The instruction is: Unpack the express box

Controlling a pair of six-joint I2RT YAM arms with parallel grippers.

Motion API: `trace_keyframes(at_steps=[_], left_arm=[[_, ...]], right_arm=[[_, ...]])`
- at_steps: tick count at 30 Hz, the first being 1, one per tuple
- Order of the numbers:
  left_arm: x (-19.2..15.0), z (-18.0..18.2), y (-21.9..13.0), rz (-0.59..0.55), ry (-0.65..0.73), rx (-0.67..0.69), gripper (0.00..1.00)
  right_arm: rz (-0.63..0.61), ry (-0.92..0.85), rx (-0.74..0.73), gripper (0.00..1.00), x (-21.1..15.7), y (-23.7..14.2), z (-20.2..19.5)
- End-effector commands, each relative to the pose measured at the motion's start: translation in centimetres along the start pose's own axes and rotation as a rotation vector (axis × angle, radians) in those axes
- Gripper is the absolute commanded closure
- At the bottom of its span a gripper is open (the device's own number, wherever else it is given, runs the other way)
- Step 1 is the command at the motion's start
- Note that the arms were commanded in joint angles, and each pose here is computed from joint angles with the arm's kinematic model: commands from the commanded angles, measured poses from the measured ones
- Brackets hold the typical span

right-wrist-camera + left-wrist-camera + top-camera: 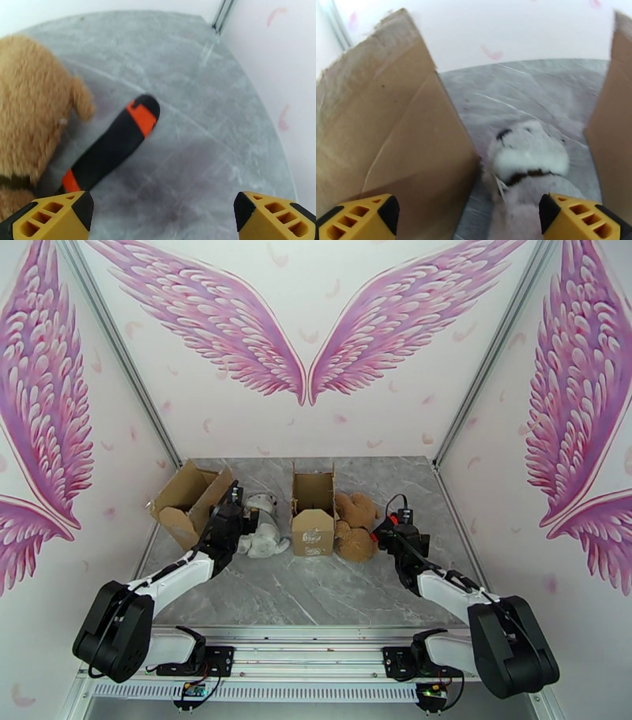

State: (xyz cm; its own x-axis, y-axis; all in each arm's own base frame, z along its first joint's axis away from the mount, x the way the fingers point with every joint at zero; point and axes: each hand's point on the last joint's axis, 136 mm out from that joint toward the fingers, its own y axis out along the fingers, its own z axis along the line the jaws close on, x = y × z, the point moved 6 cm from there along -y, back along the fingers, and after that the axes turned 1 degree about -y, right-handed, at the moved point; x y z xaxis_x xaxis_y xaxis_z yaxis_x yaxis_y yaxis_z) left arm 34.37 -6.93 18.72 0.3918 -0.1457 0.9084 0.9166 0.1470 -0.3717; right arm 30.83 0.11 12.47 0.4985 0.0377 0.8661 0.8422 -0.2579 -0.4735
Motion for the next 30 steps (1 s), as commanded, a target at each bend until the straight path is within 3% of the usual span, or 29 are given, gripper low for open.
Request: trace_keyframes(at_steps=[1, 7, 8, 16, 30], left_arm=[[-0.2, 1.4, 0.2, -0.042, 0.069, 0.071, 0.01], [-2.9, 4.5, 0.6, -0.155, -0.009, 0.091, 0.01], [-3.5, 4.9, 0.9, -0.133, -0.034, 0.079, 0.01], [-6.5, 6.1, 2.2, -0.181, -0.124, 0.02, 0.01], [-6.4, 6.8, 3.3, -0.116, -0.167, -0.007, 0.01]], right_arm=[[-0.158, 0.04, 0.08, 0.0, 3.3, 1.1, 0.3], [-0.255, 0.054, 0.256, 0.01, 1.5, 2.1, 1.9], [-0.317, 0.057, 0.264, 0.01, 1.7, 2.0, 2.1], [-0.249, 0.031, 0.277, 0.01, 2.0, 2.5, 2.5], [-0.227, -0.001, 0.313, 0.01, 2.0, 2.7, 3.3]])
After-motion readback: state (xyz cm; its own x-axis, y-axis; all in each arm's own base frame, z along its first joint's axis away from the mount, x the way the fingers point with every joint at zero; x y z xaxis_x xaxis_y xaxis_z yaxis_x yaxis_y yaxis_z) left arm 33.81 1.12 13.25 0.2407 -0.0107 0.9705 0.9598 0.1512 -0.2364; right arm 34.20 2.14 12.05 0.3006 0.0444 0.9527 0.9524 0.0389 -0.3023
